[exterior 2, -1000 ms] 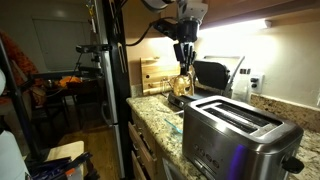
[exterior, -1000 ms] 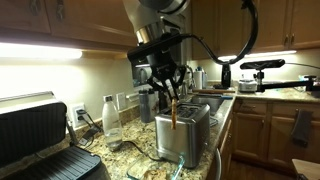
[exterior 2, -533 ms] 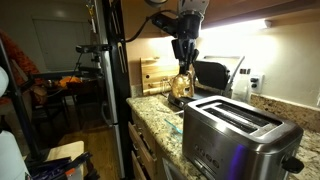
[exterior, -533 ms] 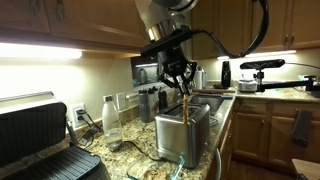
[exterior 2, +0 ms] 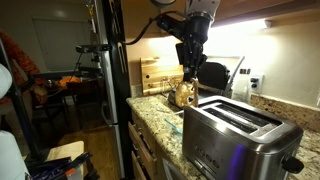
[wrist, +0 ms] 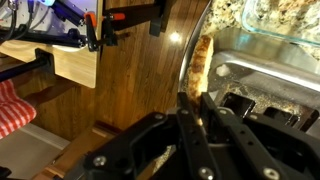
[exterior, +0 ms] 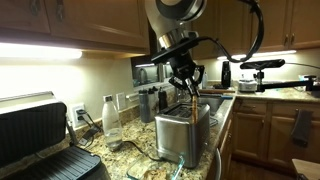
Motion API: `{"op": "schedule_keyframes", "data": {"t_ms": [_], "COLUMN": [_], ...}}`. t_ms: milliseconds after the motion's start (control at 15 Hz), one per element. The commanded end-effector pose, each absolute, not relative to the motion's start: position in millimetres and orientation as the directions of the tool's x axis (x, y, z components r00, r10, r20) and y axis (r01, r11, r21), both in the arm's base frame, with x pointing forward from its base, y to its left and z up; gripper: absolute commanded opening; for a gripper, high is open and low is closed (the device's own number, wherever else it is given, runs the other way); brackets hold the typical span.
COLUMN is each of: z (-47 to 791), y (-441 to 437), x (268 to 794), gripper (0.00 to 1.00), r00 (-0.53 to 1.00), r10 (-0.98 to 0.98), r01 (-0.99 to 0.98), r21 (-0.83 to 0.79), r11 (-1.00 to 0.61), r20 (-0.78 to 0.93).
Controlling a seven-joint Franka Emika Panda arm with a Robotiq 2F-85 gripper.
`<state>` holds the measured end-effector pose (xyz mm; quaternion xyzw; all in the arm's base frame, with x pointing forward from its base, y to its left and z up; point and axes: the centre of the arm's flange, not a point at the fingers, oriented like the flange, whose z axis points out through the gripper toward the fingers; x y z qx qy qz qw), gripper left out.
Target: Put one slice of bread in the bread toaster
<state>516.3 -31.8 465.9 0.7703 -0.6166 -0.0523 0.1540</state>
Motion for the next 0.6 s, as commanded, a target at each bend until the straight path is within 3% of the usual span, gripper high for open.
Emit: {"op": "schedule_keyframes", "data": {"t_ms": [0, 533], "z": [478.7, 500.6], "y": [-50.4, -74.4], "x": [495.7, 508.3], "gripper": [0.06, 0.06], "r00": [0.190, 0.151], "r10": [-0.974, -0.978], "r01": [-0.942, -0.959], "r21": [0.303, 0.263], "r11": [-0.145, -0.110], "r20": [0.124, 0.144]}}
